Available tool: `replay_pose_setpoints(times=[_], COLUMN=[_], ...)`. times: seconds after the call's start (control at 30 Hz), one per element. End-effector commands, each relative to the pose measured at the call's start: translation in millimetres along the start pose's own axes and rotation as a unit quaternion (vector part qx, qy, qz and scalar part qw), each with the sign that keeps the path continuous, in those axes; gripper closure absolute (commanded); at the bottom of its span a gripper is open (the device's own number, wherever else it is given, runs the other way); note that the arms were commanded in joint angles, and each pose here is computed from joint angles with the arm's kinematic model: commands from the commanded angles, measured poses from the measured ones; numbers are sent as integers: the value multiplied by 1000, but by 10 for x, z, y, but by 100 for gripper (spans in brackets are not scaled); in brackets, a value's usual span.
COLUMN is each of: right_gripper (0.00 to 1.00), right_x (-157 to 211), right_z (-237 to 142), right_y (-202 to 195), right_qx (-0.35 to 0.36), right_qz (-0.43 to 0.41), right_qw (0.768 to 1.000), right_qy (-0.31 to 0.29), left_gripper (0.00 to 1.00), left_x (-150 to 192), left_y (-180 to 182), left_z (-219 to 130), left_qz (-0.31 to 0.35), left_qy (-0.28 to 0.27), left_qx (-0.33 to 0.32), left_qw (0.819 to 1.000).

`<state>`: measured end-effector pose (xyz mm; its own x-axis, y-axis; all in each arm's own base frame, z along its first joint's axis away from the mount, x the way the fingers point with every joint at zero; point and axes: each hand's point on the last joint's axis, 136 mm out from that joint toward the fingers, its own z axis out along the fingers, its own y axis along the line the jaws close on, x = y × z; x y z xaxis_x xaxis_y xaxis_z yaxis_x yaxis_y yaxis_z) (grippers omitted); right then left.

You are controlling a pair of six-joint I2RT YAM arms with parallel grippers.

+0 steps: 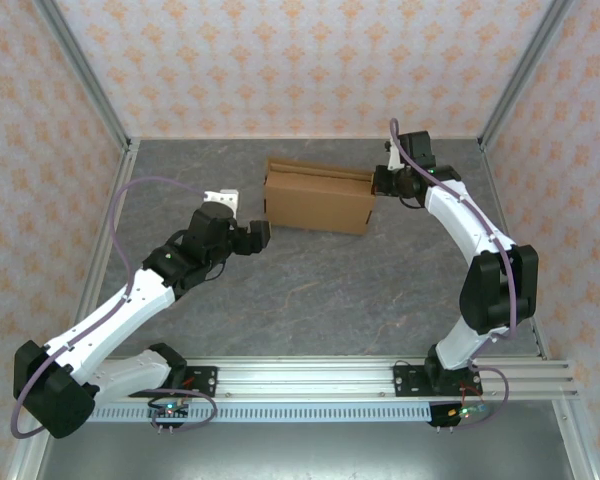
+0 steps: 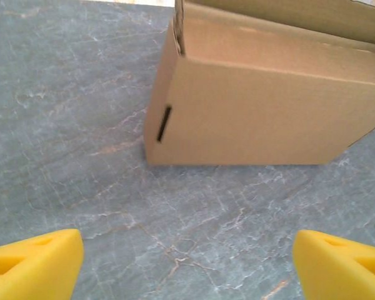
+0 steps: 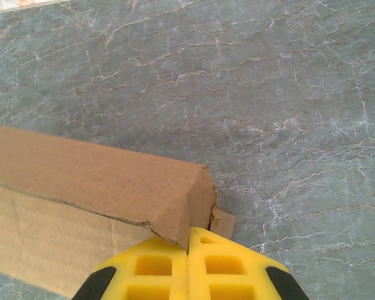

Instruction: Fold the paper box

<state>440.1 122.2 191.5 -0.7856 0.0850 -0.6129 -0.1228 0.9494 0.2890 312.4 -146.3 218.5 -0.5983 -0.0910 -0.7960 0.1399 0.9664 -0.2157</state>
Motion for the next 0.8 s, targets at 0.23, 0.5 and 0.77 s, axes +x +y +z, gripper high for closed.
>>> replay_pose_setpoints(times=[0.23, 0.5, 0.77], right_gripper=[100, 99, 99], right_x=[395, 401, 370], right_z=[66, 103, 132], right_y=[-133, -105, -82], right_qx=[20, 14, 12], right_qz=[-33, -54, -59], right_qw=[996, 995, 995], right_qy=[80, 81, 83], left_gripper=[15, 6, 0], left_x=[-860, -1143, -1094], left_y=[44, 120, 58], left_z=[243, 495, 829], left_qz=[151, 155, 128], left_qy=[-60, -7, 36], left_qx=[-4, 87, 224], left_qw=[987, 984, 966])
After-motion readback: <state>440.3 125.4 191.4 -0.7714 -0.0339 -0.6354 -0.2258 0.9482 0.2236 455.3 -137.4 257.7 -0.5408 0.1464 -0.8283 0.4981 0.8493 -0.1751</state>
